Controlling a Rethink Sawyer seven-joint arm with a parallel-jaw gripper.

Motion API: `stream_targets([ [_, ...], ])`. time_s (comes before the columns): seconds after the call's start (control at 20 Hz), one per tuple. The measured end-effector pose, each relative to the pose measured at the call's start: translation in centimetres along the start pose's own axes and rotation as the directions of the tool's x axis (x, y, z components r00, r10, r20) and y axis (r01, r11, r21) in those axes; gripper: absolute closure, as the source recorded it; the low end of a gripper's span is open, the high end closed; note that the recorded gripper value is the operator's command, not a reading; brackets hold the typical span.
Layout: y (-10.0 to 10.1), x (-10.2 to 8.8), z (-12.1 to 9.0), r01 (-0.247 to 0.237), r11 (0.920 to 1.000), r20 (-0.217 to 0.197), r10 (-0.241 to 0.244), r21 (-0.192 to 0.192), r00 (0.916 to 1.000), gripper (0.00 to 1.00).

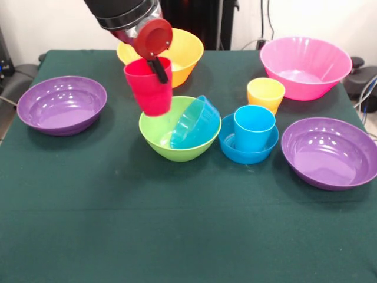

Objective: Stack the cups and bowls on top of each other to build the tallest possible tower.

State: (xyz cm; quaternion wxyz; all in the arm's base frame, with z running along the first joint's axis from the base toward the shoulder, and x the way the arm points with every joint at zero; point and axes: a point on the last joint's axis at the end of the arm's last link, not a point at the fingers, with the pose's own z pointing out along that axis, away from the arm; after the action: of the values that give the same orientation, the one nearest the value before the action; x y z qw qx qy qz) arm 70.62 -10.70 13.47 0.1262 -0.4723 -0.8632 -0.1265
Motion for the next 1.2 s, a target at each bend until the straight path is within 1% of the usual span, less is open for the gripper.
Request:
stream_targets([
  [0.15,1.5,0.2,-0.2,-0.004,0.9995,-0.019,0.003,-0.033,0.9998,1.00],
  [0.2,1.6,0.3,-0.2,-0.005,0.9993,-0.022,0.004,-0.037,0.9997,1.00],
  [0.25,2.5,0.6,0.0,-0.007,0.9987,-0.034,0.005,-0.050,0.9994,1.00],
  [0.45,4.0,1.3,0.4,-0.005,0.9979,-0.050,0.002,-0.064,0.9987,1.00],
  [0.55,5.2,2.1,1.0,-0.005,0.9971,-0.070,0.000,-0.076,0.9976,1.00],
  [0.65,5.9,2.6,1.4,-0.007,0.9966,-0.085,0.000,-0.082,0.9964,1.00],
  [0.9,8.3,4.8,2.3,-0.019,0.9940,-0.142,0.004,-0.107,0.9898,1.00],
  [0.95,9.1,5.5,2.3,-0.026,0.9925,-0.159,0.006,-0.119,0.9873,1.00],
  [1.2,10.9,7.0,2.2,-0.043,0.9875,-0.188,0.014,-0.152,0.9820,1.00],
])
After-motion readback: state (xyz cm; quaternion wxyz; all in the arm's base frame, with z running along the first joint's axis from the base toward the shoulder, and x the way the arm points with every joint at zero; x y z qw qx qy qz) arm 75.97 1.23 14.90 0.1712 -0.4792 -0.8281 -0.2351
